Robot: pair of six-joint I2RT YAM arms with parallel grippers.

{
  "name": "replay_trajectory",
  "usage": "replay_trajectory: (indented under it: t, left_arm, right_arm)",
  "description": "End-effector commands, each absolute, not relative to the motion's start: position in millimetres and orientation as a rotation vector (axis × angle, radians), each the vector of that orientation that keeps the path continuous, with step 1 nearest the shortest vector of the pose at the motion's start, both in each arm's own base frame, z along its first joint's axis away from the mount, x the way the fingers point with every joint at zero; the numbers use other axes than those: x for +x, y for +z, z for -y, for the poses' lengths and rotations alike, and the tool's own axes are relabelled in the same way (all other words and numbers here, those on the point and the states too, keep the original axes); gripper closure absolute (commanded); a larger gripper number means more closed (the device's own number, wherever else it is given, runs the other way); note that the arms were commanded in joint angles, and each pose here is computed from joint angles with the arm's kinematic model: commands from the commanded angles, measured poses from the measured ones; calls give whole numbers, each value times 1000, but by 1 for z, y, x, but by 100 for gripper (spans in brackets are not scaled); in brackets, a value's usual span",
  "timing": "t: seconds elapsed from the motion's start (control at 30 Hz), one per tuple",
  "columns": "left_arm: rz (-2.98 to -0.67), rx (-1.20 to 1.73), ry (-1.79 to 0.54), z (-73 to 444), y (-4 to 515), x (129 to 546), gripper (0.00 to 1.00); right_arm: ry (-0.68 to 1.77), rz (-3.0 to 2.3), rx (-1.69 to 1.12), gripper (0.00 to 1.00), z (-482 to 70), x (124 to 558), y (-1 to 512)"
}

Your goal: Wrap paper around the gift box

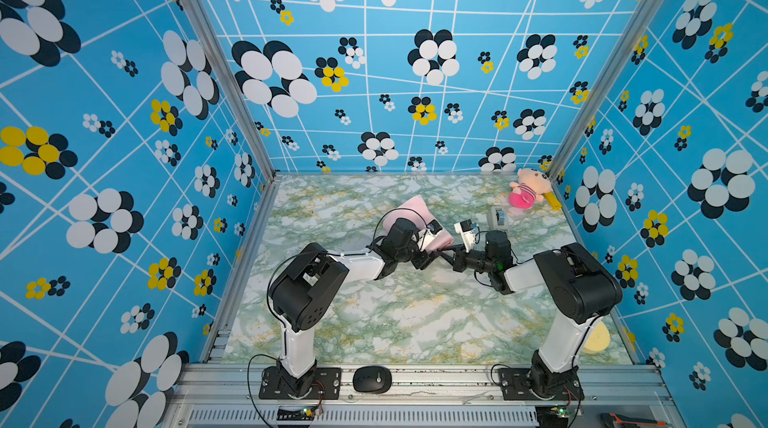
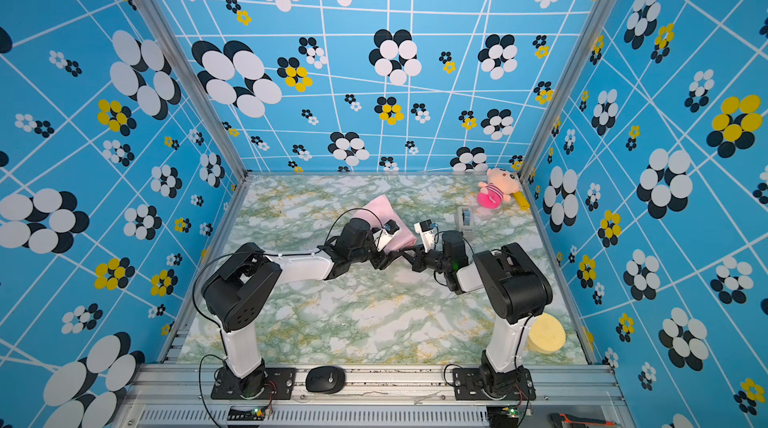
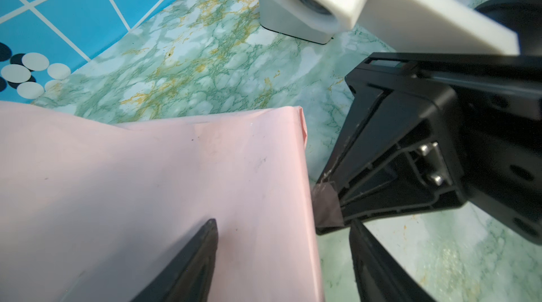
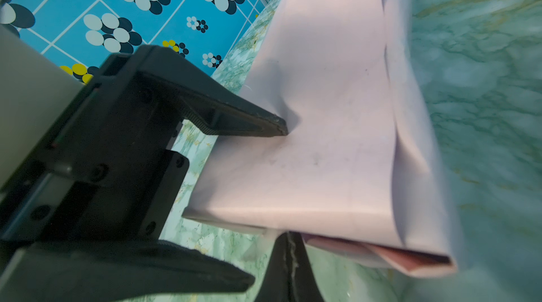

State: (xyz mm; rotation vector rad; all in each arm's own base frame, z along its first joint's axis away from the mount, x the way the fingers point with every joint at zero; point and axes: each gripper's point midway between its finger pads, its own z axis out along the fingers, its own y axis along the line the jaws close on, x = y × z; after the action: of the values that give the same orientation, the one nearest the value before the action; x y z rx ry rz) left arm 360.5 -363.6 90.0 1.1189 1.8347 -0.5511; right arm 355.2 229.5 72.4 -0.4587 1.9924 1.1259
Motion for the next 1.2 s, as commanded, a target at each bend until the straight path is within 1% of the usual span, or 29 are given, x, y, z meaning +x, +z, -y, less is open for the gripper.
replay_trajectory:
  t: [0.0,0.27,0.53,0.57,0.67,0.73,0.93,1.17]
  left_arm:
    - [-2106,1159,-580,341,32,328,29]
    - [-2087,1121,-562,344,45,339,33]
    - [-2072,1079,-563,348,55,347,34]
    - [-2072,1071,-562,348,56,349,35]
    - [-2067,1056,-579,350,59,351,43]
    - [-2060,1043,-593,351,62,352,44]
    - [-2053,1033,-611,353,66,355,41]
    - [-2054,1008,-609,355,69,360,43]
  right_arm:
    - [1096,-1914,-473,100,-234,369,92]
    - [1096,-1915,-476,100,-234,369,93]
    - [1098,-1919,-477,100,-234,368,92]
    - [1099,-1919,-478,100,-235,368,92]
    - [1098,-1919,-476,100,-234,369,92]
    - [1096,-1920,-478,100,-234,368,92]
    - [1096,-1917,-478,100,-234,369,93]
    - [1097,-1921,-478,100,-234,368,92]
